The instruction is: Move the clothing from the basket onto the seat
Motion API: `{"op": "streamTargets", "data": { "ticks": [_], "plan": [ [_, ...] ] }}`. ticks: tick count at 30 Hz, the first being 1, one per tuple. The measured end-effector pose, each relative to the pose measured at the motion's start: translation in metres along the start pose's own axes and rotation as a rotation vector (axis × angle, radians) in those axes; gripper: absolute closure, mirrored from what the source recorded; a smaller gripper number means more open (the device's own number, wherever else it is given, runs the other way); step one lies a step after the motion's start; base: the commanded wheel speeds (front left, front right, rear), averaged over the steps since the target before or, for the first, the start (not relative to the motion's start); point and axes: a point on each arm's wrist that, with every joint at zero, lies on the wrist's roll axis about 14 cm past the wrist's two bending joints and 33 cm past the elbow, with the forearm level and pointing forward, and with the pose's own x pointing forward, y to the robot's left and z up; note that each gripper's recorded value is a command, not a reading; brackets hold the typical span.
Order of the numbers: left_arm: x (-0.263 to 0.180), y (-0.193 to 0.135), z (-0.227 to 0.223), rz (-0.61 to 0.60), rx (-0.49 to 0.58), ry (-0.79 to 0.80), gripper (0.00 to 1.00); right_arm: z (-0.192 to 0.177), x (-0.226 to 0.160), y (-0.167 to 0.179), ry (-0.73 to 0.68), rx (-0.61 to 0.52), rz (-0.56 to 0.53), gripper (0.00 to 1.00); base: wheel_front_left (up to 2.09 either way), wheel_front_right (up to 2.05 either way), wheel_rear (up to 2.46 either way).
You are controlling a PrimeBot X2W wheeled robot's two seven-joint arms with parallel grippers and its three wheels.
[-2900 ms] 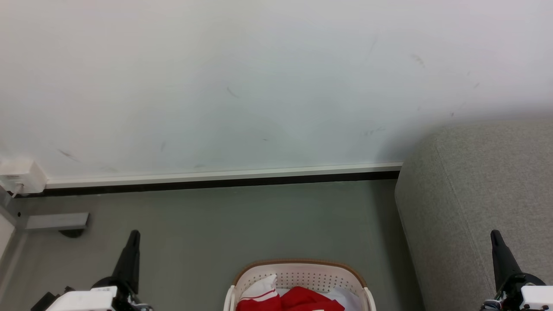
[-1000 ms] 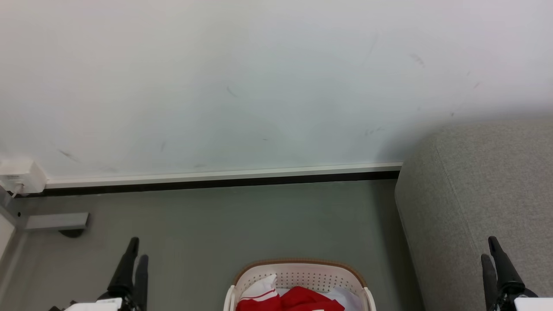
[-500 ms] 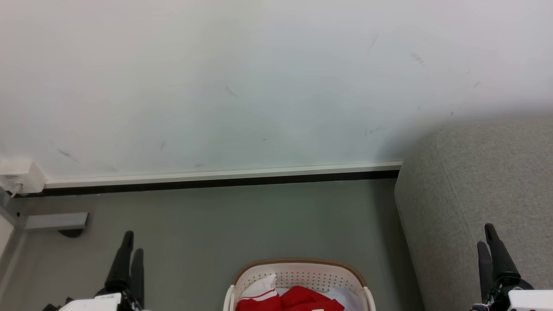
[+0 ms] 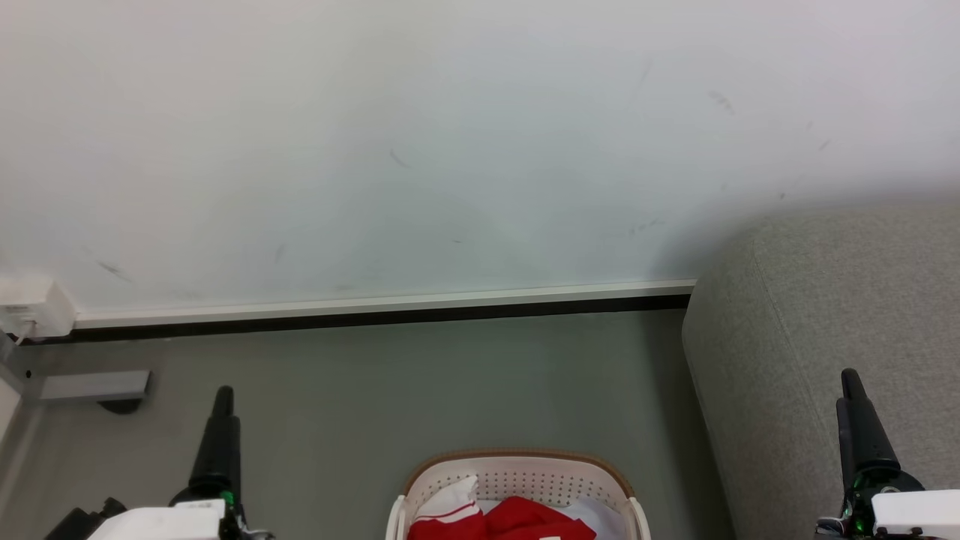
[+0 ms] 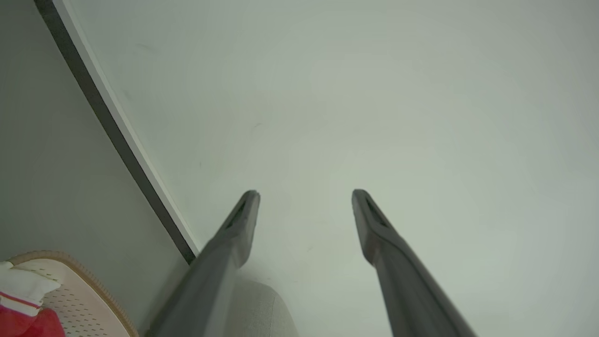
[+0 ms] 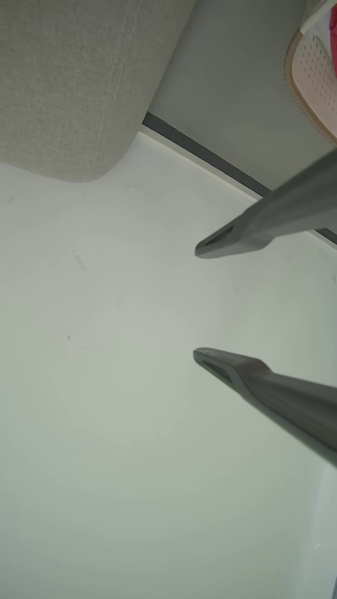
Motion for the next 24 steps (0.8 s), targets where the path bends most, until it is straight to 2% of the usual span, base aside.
{"op": "streamTargets", "data": {
  "ticks": [4,9,24],
  "plan": [
    [0.001,-0.004,0.000,-0.014,0.072,-0.006,0.00,0.001,0.000,0.002,-0.003,-0.057,0.008,0.00,0.00,0.00,0.00],
    [0.001,-0.012,-0.006,-0.044,0.219,0.010,0.00,0.002,0.000,0.008,-0.005,-0.155,0.028,0.00,0.00,0.00,0.00],
    [0.003,-0.030,-0.012,-0.107,0.558,0.002,0.00,0.001,-0.002,0.009,0.010,-0.504,0.051,0.00,0.00,0.00,0.00]
  ]
}}
